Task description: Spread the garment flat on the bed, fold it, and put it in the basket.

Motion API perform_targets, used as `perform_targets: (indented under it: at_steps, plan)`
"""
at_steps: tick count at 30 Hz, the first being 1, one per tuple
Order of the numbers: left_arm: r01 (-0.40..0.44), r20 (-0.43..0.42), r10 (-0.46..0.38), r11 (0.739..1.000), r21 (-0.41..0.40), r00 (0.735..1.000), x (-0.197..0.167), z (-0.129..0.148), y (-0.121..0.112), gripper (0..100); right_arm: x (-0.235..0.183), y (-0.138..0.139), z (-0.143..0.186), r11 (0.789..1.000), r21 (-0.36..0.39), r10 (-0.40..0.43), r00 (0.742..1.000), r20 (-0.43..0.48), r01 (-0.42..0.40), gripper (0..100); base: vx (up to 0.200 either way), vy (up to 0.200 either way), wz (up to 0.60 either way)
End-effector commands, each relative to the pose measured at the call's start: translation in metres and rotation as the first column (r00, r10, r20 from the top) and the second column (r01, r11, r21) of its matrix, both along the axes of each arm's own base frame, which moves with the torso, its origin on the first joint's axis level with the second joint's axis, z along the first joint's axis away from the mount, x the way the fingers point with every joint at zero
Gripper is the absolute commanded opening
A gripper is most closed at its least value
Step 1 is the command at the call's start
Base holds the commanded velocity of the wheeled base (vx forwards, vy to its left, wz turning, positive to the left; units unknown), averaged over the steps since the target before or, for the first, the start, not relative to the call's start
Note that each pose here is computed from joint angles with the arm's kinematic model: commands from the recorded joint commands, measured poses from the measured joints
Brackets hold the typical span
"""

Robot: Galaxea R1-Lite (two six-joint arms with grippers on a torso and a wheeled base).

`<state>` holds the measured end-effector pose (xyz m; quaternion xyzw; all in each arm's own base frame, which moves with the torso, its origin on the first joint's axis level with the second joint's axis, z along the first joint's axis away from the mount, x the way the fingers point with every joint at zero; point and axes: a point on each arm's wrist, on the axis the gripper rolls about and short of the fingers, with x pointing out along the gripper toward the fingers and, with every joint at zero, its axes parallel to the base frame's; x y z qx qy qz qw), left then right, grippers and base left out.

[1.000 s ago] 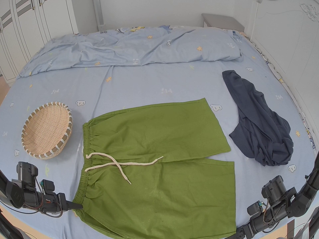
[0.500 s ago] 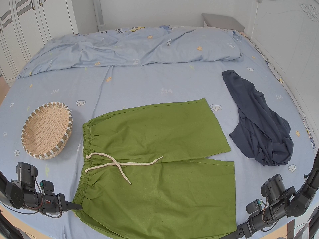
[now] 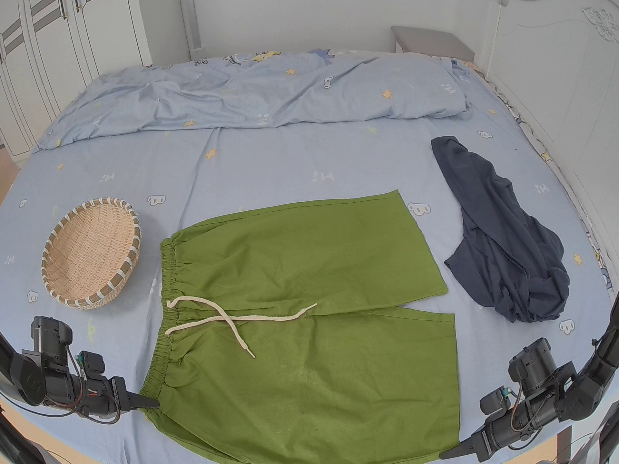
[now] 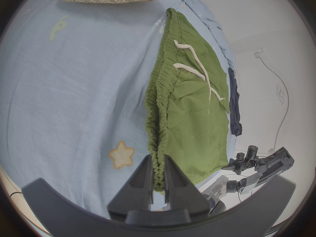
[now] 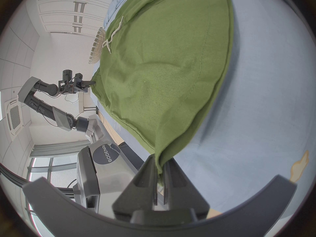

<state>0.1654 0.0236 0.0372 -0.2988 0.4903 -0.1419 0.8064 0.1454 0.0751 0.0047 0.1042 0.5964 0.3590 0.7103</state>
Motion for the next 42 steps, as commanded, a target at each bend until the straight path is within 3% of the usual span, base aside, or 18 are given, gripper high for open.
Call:
perform_targets:
  at_steps: [1, 4, 5, 8, 13, 15, 16, 18, 19, 21, 25, 33, 42]
  plan:
    - [0.012, 0.002, -0.012, 1.0, 0.0, 1.0, 0.0, 0.001, -0.002, 0, 0.001, -0.004, 0.008, 0.999, 0.019, -0.027, 0.999, 0.045, 0.026, 0, 0.0, 0.0, 0.0]
    - [0.012, 0.008, -0.012, 1.0, 0.001, 1.0, 0.0, 0.002, -0.003, 0, 0.003, -0.009, 0.018, 0.997, 0.043, -0.067, 0.993, 0.093, 0.063, 0, 0.0, 0.0, 0.0]
    - [0.011, 0.018, -0.011, 1.0, 0.0, 1.0, 0.0, 0.004, -0.003, 0, 0.006, -0.013, 0.029, 0.99, 0.075, -0.128, 0.983, 0.133, 0.119, 0, 0.0, 0.0, 0.0]
    - [-0.021, 0.039, 0.021, 1.0, -0.014, 0.999, 0.003, 0.012, -0.003, 0, 0.015, -0.017, 0.053, 0.973, 0.144, -0.21, 0.953, 0.219, 0.181, 0, 0.0, 0.0, 0.0]
    - [-0.101, 0.068, 0.106, 0.993, -0.065, 0.992, 0.026, 0.037, -0.003, 0, 0.039, -0.011, 0.101, 0.951, 0.23, -0.274, 0.912, 0.306, 0.208, 0, 0.0, 0.0, 0.0]
    - [-0.101, 0.068, 0.106, 0.993, -0.065, 0.992, 0.026, 0.037, -0.003, 0, 0.039, -0.011, 0.101, 0.951, 0.23, -0.274, 0.912, 0.306, 0.208, 0, 0.0, 0.0, 0.0]
    - [-0.115, 0.058, 0.12, 0.99, -0.076, 0.991, 0.036, 0.052, -0.002, 0, 0.057, -0.008, 0.133, 0.947, 0.239, -0.284, 0.904, 0.319, 0.213, 0, 0.0, 0.0, 0.0]
    - [-0.114, 0.055, 0.118, 0.991, -0.077, 0.991, 0.037, 0.054, -0.002, 0, 0.059, -0.007, 0.136, 0.947, 0.24, -0.285, 0.903, 0.322, 0.214, 0, 0.0, 0.0, 0.0]
    - [-0.112, 0.052, 0.117, 0.99, -0.081, 0.992, 0.05, 0.069, 0.0, 0, 0.076, -0.009, 0.162, 0.94, 0.256, -0.308, 0.882, 0.357, 0.224, 0, 0.0, 0.0, 0.0]
    - [-0.112, 0.065, 0.118, 0.99, -0.085, 0.991, 0.06, 0.081, 0.002, 0, 0.089, -0.007, 0.175, 0.938, 0.269, -0.313, 0.869, 0.382, 0.22, 0, 0.0, 0.0, 0.0]
    - [-0.08, 0.104, 0.089, 0.993, -0.086, 0.991, 0.079, 0.107, -0.002, 0, 0.119, -0.001, 0.186, 0.935, 0.281, -0.321, 0.856, 0.405, 0.217, 0, 0.0, 0.0, 0.0]
    - [-0.103, 0.123, 0.117, 0.988, -0.114, 0.985, 0.12, 0.139, 0.001, 0, 0.172, -0.002, 0.2, 0.926, 0.28, -0.356, 0.839, 0.412, 0.255, 0, 0.0, 0.0, 0.0]
    - [-0.087, 0.102, 0.098, 0.99, -0.109, 0.99, 0.158, 0.133, -0.002, 0, 0.217, -0.003, 0.2, 0.918, 0.286, -0.38, 0.822, 0.424, 0.276, 0, 0.0, 0.0, 0.0]
